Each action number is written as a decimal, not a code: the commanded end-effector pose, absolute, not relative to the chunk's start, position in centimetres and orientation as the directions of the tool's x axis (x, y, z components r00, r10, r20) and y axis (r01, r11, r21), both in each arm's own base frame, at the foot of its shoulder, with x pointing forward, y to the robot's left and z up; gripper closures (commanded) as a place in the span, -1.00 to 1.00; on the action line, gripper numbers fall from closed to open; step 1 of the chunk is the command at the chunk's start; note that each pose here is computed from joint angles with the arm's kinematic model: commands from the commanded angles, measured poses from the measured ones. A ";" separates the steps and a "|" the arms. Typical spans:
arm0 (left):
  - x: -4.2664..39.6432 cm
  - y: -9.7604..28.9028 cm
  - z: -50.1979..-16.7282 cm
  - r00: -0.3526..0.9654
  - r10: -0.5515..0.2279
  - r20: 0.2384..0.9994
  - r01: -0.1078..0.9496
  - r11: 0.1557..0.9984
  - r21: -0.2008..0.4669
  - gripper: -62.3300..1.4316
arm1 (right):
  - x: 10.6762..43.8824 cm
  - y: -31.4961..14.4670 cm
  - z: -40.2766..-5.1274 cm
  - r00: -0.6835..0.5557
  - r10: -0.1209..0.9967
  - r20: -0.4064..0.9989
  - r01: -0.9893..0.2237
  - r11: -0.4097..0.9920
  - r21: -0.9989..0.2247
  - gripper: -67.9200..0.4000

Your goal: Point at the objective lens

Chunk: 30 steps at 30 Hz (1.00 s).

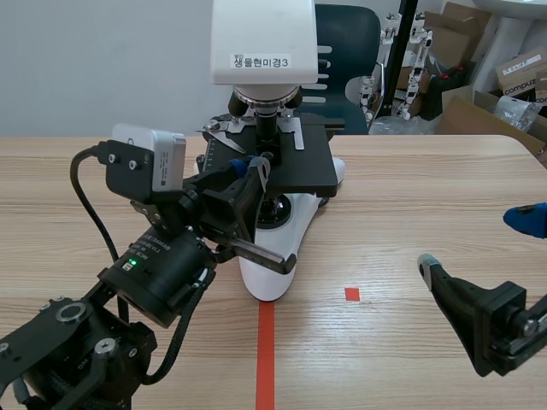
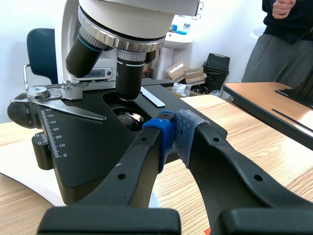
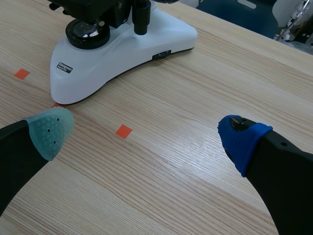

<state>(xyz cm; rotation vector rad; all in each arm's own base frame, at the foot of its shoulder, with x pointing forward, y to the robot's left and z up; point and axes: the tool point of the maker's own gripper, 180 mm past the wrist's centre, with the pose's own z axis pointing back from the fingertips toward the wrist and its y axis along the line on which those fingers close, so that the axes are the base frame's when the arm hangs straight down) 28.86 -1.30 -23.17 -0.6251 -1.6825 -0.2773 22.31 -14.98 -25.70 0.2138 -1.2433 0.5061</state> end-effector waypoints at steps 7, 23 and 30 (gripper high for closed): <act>29.0 -1.3 -21.9 -0.129 0.275 0.953 0.547 0.821 -0.163 0.87 | 22.7 -14.9 -24.8 0.200 0.256 0.946 -0.485 0.865 -0.131 -1.00; 26.3 1.7 -21.3 -0.223 0.238 0.945 0.581 0.811 -0.067 -1.00 | 22.7 -14.9 -24.8 0.200 0.256 0.946 -0.485 0.865 -0.131 -1.00; 23.9 2.6 -21.4 -0.164 0.116 0.980 0.655 0.755 0.020 -1.00 | 22.7 -14.9 -24.8 0.200 0.256 0.946 -0.485 0.865 -0.131 -1.00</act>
